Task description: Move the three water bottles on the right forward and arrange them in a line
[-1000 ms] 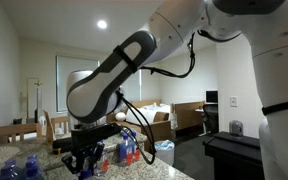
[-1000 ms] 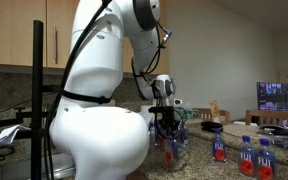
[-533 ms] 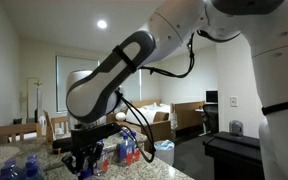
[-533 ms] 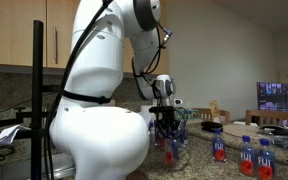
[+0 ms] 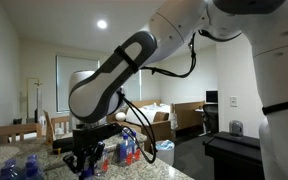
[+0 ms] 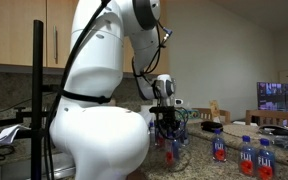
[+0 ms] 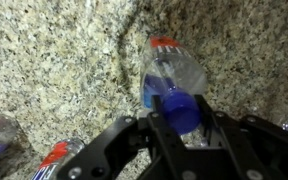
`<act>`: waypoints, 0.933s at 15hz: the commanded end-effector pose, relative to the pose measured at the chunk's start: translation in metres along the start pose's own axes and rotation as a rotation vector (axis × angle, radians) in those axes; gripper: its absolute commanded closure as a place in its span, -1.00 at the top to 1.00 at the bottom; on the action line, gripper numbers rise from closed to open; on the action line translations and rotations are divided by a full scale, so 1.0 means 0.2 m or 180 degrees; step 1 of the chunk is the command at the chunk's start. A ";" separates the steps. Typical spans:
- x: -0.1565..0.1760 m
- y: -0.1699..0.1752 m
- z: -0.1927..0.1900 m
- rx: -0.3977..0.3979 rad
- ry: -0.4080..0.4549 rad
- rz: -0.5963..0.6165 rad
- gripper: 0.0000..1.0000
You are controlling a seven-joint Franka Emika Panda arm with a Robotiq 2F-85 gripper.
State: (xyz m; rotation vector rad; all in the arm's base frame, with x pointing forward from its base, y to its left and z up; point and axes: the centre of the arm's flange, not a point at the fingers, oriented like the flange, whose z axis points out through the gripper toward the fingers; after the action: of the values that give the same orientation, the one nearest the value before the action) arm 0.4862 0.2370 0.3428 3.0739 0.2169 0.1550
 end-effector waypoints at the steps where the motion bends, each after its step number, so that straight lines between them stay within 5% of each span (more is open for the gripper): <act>1: -0.08 0.06 0.08 0.0058 -0.0022 -0.0053 -0.74; 12: -0.09 0.11 0.10 0.0195 0.0040 -0.0046 -0.74; 13: -0.09 0.11 0.10 0.0201 0.0043 -0.0048 -0.62; 14: -0.09 0.12 0.10 0.0208 0.0041 -0.0046 0.20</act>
State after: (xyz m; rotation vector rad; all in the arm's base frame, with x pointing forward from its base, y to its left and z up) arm 0.4831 0.2224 0.3418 3.1189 0.2165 0.1945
